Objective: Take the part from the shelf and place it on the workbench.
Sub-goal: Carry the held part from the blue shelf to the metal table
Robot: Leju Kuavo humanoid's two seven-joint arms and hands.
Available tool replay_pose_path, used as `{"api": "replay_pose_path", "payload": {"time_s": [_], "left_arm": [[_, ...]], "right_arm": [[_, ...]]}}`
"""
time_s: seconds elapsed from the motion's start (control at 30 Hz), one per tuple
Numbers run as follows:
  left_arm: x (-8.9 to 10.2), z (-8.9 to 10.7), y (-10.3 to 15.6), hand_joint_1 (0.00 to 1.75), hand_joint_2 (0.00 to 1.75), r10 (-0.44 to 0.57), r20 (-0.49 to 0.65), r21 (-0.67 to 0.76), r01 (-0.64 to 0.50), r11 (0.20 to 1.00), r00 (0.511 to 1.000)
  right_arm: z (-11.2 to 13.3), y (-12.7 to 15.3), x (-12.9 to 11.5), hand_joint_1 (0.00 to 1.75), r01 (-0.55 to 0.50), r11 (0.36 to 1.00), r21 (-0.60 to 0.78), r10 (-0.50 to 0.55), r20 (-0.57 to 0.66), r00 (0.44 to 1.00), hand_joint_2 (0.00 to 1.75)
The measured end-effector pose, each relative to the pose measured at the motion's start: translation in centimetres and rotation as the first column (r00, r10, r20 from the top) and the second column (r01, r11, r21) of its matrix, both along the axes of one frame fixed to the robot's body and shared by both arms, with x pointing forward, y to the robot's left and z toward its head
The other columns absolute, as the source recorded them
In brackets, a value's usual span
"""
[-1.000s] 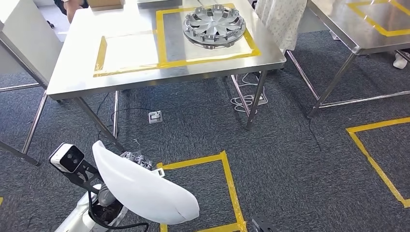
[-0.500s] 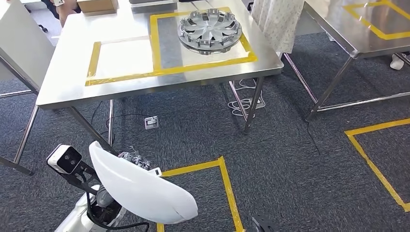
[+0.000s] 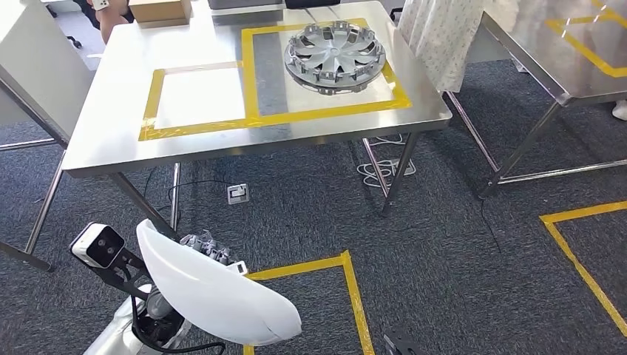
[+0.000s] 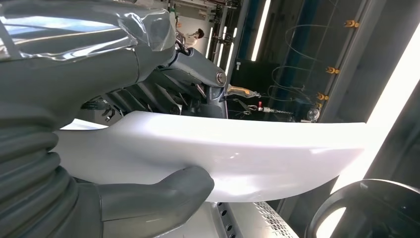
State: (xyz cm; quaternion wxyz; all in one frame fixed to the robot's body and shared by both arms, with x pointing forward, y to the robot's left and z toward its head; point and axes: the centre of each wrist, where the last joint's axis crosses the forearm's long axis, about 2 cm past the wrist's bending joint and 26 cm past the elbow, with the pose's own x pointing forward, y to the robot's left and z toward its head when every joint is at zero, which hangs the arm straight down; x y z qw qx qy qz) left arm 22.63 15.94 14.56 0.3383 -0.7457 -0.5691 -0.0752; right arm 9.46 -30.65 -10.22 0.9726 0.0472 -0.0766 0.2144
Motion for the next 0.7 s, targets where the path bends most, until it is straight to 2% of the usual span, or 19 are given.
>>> {"api": "replay_pose_path", "payload": {"time_s": [0.7], "left_arm": [[0.02,0.21,0.05,1.75,1.75,0.001,0.008,-0.003,-0.001,1.000,1.000]], "right_arm": [[0.03,0.50,0.20,0.00,-0.002,1.000,0.010,0.002,0.004,1.000,0.00]]}}
